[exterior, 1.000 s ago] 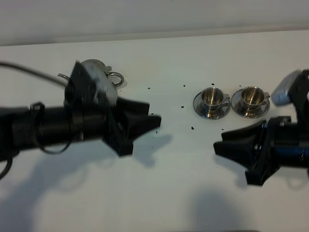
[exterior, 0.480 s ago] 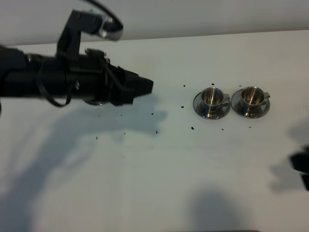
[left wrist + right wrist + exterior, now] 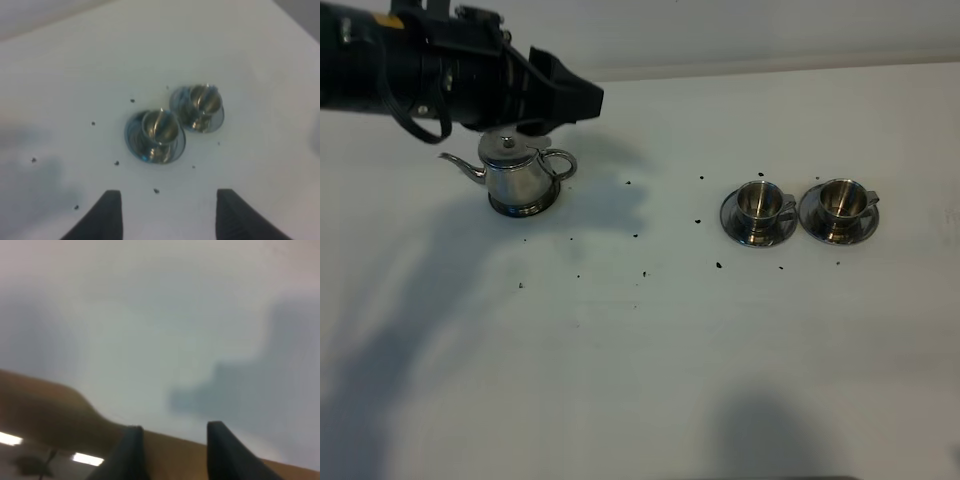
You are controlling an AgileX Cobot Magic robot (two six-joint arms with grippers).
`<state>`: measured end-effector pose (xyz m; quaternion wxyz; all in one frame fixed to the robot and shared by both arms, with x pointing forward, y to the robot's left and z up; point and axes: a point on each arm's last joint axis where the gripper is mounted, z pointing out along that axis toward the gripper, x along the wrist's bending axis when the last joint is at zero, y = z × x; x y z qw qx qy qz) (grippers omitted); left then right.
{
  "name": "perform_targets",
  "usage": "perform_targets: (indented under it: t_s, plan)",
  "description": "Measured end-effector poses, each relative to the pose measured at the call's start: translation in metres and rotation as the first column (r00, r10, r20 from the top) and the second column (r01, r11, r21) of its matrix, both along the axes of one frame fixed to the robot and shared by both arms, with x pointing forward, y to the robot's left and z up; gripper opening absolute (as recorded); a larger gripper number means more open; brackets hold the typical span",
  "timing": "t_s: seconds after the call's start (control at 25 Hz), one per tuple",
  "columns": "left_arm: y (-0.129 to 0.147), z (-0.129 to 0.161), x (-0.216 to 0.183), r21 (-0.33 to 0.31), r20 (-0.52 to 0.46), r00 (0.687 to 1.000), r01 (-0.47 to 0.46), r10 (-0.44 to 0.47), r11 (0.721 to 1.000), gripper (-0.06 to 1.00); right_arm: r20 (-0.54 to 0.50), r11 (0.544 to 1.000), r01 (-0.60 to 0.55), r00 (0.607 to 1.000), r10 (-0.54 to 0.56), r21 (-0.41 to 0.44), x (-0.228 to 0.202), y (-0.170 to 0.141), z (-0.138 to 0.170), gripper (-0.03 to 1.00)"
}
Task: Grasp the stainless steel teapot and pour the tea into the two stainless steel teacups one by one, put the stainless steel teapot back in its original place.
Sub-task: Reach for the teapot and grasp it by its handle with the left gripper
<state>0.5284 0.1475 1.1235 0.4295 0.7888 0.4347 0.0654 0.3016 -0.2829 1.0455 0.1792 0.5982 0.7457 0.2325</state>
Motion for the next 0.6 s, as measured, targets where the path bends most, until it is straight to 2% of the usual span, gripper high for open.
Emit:
perform_targets:
  t_s: [0.24, 0.6]
  plan:
    - [-0.006, -0.015, 0.015, 0.02, -0.056, 0.998, 0.003, -0.002, 1.0, 0.44, 0.12, 0.998, 0.054, 0.991, -0.056, 0.018, -0.013, -0.008, -0.001, 0.3]
    - [-0.015, -0.06, 0.038, 0.058, -0.187, 0.982, -0.008, 0.019, 0.998, 0.44, 0.129, 0.999, 0.036, 0.991, -0.037, 0.005, -0.014, -0.008, -0.003, 0.3]
